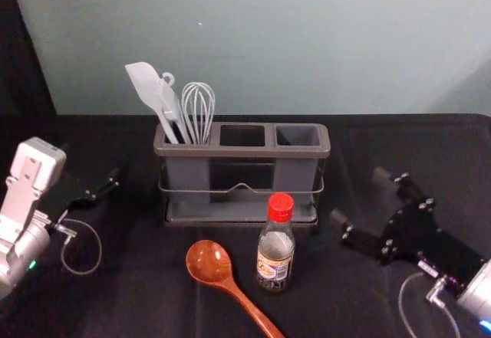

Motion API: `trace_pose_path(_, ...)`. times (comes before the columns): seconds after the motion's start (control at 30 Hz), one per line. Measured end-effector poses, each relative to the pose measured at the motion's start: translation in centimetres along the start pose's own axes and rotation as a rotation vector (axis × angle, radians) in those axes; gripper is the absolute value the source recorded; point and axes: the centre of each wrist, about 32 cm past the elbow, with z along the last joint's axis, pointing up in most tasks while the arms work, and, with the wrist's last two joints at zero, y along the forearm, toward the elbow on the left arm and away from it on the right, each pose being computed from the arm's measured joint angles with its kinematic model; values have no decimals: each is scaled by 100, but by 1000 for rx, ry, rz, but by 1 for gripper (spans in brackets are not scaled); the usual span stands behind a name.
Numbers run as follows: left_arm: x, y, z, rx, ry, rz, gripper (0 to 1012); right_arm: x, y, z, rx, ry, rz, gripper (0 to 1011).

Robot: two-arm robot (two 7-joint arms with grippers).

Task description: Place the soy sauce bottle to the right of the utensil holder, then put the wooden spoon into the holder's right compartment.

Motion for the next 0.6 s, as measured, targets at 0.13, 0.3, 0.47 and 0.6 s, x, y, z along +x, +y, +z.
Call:
trace_pose_path(0.13,0,0,0,0,0,0,1011,-12,28,-7,23,46,88,1004)
trace_pose_path(0.3,0,0,0,0,0,0,1011,-27,118,-69,39,119,172,1004)
trace_pose_path(0.47,0,0,0,0,0,0,1011,-48,271,-120,23,167,226,1004)
trace_pose_path(0.6,0,0,0,0,0,0,1011,-59,391,-120,11,165,239,1004)
